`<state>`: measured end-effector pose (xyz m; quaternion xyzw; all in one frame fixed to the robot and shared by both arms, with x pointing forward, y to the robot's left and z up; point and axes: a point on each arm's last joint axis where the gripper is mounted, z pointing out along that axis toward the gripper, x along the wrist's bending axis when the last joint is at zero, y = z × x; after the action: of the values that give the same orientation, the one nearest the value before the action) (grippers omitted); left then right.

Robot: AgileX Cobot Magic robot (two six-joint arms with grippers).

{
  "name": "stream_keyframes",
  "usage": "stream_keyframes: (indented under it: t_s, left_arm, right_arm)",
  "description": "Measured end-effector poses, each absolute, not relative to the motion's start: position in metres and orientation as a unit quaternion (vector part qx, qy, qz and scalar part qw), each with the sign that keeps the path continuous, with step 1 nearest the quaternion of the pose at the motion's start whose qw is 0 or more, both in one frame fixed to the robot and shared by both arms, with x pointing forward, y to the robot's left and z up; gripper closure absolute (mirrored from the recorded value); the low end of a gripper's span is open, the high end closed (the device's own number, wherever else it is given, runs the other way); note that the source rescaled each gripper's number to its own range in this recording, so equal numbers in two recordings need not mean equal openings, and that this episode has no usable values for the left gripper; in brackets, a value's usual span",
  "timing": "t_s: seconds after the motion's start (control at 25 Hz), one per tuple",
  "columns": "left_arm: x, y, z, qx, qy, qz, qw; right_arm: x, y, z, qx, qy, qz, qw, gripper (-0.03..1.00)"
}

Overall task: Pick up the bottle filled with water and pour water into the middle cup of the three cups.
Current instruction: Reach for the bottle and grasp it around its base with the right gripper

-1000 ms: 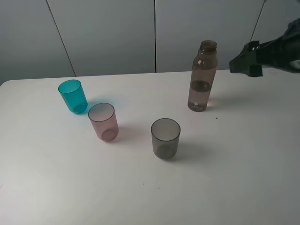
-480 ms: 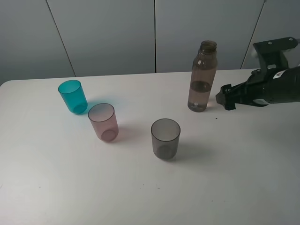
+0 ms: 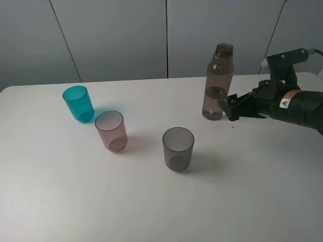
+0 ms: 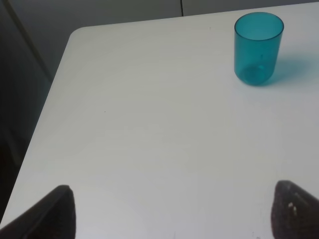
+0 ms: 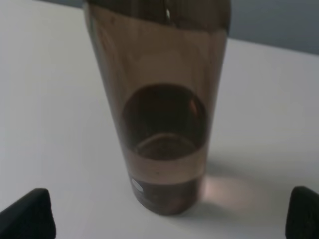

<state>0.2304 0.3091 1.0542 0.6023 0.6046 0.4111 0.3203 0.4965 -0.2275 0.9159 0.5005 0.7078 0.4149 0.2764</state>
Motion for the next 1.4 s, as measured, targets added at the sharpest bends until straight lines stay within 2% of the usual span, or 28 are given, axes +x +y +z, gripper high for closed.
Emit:
stream_keyframes:
  t_s: [0.56,1.4]
  left_arm:
    - [0.23,0.309,1.054,0.602,0.605,0.411,0.32]
    - [0.23,0.309,1.054,0.603,0.604,0.411,0.32]
  right_arm:
    - [0.505,-0.222,0.885,0.494,0.691,0.453,0.27,-0.03]
    - [0.555,-0.209,0.857,0.478,0.654,0.506,0.297,-0.03]
